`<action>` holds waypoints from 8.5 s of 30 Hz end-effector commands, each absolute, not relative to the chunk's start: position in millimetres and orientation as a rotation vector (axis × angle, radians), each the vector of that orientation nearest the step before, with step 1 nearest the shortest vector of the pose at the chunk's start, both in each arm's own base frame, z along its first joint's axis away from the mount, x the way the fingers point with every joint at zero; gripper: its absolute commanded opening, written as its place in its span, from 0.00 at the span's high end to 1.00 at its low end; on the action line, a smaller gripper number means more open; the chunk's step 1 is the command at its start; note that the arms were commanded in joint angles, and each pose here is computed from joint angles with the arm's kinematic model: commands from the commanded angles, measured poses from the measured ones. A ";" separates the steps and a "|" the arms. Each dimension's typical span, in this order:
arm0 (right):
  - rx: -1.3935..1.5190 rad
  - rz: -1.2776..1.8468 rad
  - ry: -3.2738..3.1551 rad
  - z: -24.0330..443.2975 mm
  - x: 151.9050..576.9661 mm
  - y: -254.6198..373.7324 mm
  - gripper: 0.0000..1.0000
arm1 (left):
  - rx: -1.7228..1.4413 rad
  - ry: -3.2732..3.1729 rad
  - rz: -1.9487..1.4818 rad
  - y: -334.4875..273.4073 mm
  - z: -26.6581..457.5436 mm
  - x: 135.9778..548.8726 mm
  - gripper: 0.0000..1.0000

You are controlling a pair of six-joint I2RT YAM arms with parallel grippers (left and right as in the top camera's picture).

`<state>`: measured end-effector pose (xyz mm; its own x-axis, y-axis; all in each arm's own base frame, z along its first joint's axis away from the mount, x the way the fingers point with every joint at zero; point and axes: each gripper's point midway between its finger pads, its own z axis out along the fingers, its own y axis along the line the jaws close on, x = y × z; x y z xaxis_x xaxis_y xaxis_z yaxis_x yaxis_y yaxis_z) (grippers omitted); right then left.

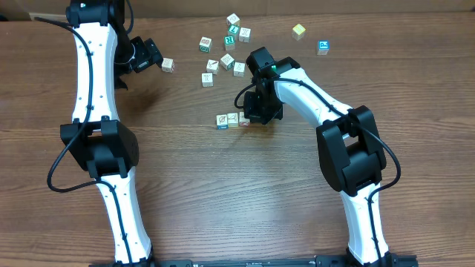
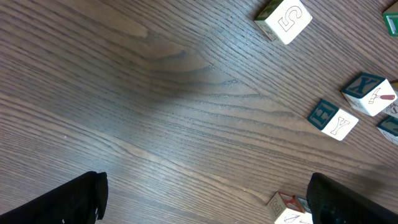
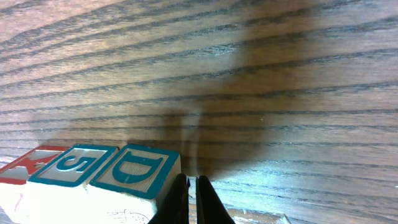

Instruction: Form a horizontal line

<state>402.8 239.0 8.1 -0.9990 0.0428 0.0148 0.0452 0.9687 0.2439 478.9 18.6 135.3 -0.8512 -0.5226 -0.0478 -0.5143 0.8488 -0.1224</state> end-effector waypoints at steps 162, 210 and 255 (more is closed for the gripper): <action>0.223 -0.728 -3.467 157.1 490.5 289.1 0.96 | -0.806 2.918 -0.179 18.0 146.0 481.5 0.00; -0.058 -0.313 -3.382 12.1 442.6 266.0 0.96 | -0.806 2.918 -0.179 18.0 146.0 481.5 0.01; -0.500 -0.122 -3.417 12.6 505.2 110.3 0.00 | -0.806 2.917 -0.179 18.0 146.0 481.6 0.00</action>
